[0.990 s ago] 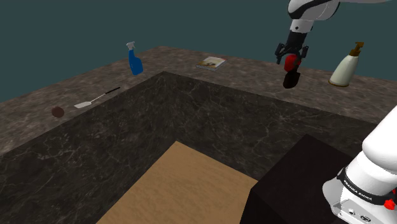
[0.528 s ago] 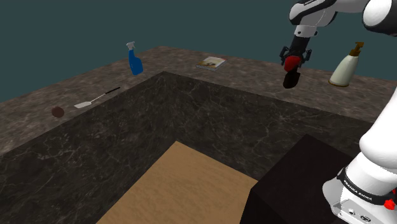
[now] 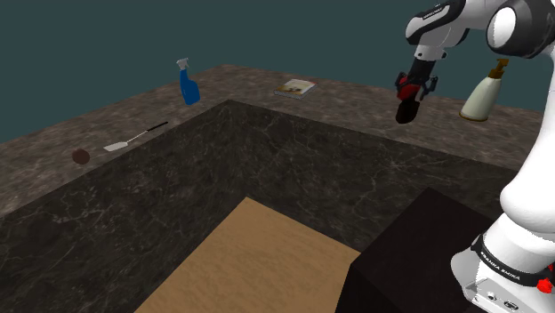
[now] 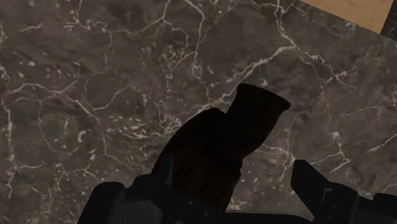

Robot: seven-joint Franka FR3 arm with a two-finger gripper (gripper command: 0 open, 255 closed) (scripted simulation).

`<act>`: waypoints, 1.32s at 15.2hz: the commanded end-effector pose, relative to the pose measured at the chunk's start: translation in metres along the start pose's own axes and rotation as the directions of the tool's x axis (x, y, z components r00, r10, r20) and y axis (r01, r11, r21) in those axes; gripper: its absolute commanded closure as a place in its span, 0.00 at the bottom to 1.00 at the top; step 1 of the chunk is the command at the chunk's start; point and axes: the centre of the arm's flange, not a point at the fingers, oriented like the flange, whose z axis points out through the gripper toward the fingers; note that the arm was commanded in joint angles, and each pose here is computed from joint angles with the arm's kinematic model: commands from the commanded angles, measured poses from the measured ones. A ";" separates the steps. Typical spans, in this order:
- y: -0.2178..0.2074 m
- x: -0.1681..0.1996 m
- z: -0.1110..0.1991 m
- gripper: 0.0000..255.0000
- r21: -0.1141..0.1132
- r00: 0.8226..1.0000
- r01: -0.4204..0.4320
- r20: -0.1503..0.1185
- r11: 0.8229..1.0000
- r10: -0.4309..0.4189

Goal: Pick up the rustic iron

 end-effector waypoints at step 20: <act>0.000 -0.001 -0.013 1.00 0.000 1.000 -0.001 0.000 1.000 0.001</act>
